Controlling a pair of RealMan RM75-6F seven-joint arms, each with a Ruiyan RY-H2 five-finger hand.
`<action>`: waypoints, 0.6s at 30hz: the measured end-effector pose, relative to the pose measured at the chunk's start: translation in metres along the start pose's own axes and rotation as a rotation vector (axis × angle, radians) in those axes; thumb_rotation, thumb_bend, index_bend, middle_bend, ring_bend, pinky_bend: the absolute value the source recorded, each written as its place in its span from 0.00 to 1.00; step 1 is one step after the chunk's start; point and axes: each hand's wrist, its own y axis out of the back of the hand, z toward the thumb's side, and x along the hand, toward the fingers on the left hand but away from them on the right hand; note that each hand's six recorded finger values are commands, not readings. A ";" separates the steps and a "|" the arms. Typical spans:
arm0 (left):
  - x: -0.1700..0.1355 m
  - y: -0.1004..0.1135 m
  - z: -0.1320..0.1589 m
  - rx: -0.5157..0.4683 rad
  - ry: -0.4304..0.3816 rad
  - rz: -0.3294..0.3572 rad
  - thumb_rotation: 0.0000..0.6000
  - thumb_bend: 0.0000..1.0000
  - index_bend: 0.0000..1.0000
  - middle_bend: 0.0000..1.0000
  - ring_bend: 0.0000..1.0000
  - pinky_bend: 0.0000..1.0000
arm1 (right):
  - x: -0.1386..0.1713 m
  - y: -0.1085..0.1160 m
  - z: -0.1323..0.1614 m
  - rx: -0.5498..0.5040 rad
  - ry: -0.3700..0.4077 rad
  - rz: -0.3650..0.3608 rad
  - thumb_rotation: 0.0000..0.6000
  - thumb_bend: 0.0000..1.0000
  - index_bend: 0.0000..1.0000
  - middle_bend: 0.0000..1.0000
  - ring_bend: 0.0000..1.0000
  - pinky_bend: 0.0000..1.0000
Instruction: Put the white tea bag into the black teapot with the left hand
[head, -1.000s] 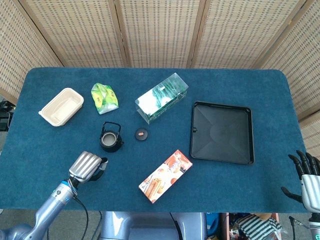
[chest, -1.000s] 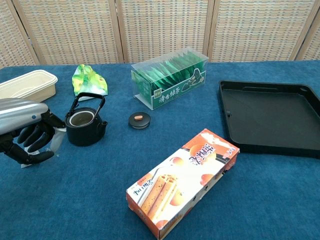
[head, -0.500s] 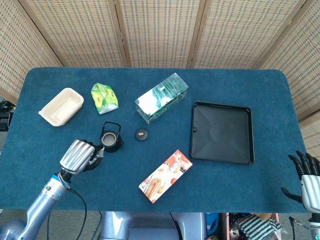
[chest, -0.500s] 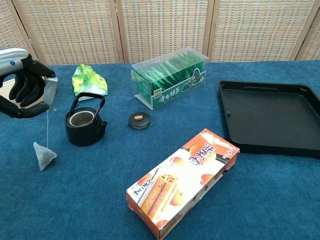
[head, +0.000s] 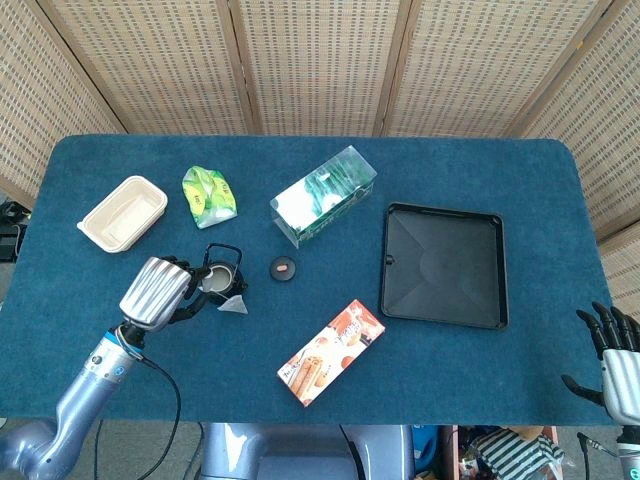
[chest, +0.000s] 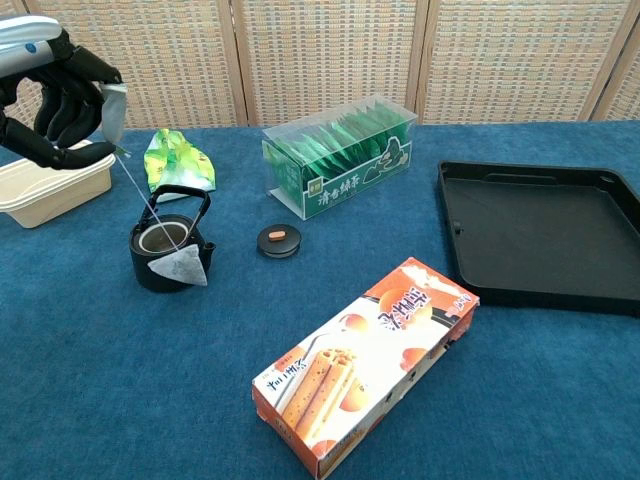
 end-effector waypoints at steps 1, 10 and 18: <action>0.002 0.002 0.000 0.002 0.000 0.006 1.00 0.42 0.67 0.76 0.67 0.64 | 0.000 0.000 0.000 0.000 0.000 0.001 1.00 0.00 0.17 0.15 0.01 0.12; 0.024 0.021 -0.004 0.034 0.009 0.058 1.00 0.42 0.67 0.75 0.67 0.64 | -0.001 -0.003 0.001 -0.002 -0.001 0.011 1.00 0.00 0.17 0.15 0.01 0.12; 0.037 0.027 -0.009 0.060 0.027 0.062 1.00 0.42 0.67 0.75 0.67 0.64 | 0.000 -0.004 0.000 -0.002 -0.007 0.017 1.00 0.00 0.17 0.15 0.01 0.12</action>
